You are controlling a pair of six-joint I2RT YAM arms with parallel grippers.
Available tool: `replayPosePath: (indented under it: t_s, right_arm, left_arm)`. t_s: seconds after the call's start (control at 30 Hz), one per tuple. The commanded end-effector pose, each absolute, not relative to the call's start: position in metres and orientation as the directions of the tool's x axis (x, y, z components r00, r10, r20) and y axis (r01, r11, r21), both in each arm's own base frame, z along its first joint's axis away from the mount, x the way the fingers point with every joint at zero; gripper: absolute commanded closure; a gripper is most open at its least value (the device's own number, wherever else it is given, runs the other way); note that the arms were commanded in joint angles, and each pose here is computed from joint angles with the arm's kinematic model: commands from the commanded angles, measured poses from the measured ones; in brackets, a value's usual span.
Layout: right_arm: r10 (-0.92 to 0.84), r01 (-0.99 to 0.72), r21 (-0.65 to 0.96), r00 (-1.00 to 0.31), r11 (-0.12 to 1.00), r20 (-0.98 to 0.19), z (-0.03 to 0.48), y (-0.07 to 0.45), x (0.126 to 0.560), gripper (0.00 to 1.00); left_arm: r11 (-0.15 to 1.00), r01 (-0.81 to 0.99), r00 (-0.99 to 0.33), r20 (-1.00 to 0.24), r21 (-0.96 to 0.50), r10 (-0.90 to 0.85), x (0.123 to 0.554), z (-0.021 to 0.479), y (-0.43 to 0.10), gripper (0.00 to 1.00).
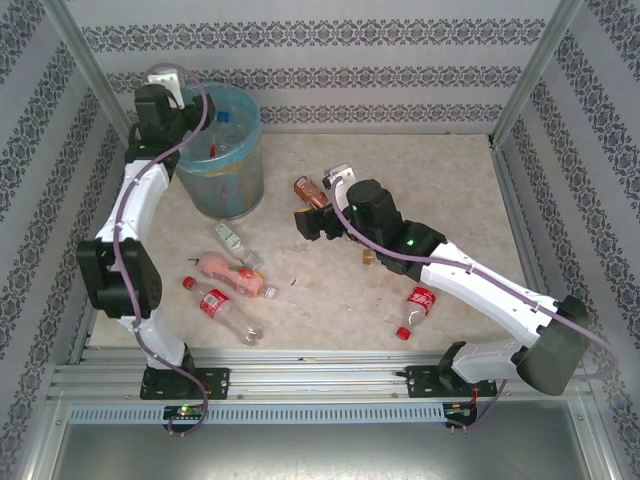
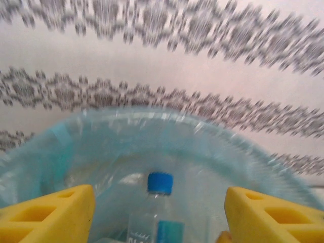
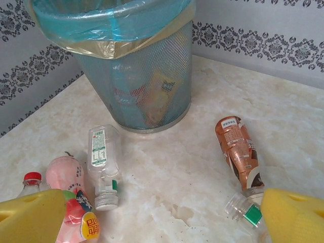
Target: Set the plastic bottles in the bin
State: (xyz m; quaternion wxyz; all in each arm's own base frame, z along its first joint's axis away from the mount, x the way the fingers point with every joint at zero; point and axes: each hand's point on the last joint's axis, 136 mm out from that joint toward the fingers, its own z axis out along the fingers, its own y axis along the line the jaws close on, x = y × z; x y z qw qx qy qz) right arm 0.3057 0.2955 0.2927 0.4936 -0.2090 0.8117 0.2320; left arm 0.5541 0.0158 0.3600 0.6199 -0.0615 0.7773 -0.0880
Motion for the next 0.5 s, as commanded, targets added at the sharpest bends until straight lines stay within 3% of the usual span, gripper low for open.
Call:
replayPosePath:
  t_s: [0.0, 0.2, 0.47]
  right_arm:
    - [-0.097, -0.56, 0.183, -0.433, 0.808, -0.896, 0.293, 0.29, 0.305, 0.02]
    - [-0.101, -0.565, 0.182, -0.432, 0.805, -0.896, 0.294, 0.293, 0.307, 0.02]
    - [-0.124, -0.532, 0.145, -0.438, 0.834, -0.891, 0.298, 0.282, 0.314, 0.02]
  left_arm:
    - [0.968, 0.065, -0.053, -0.97, -0.242, -0.239, 0.526, 0.44, 0.014, 0.32]
    - [0.967, 0.111, 0.007, -0.973, -0.23, -0.232, 0.497, 0.475, -0.006, 0.35]
    - [0.965, 0.239, -0.02, -0.994, -0.113, -0.111, 0.462, 0.479, -0.095, 0.37]
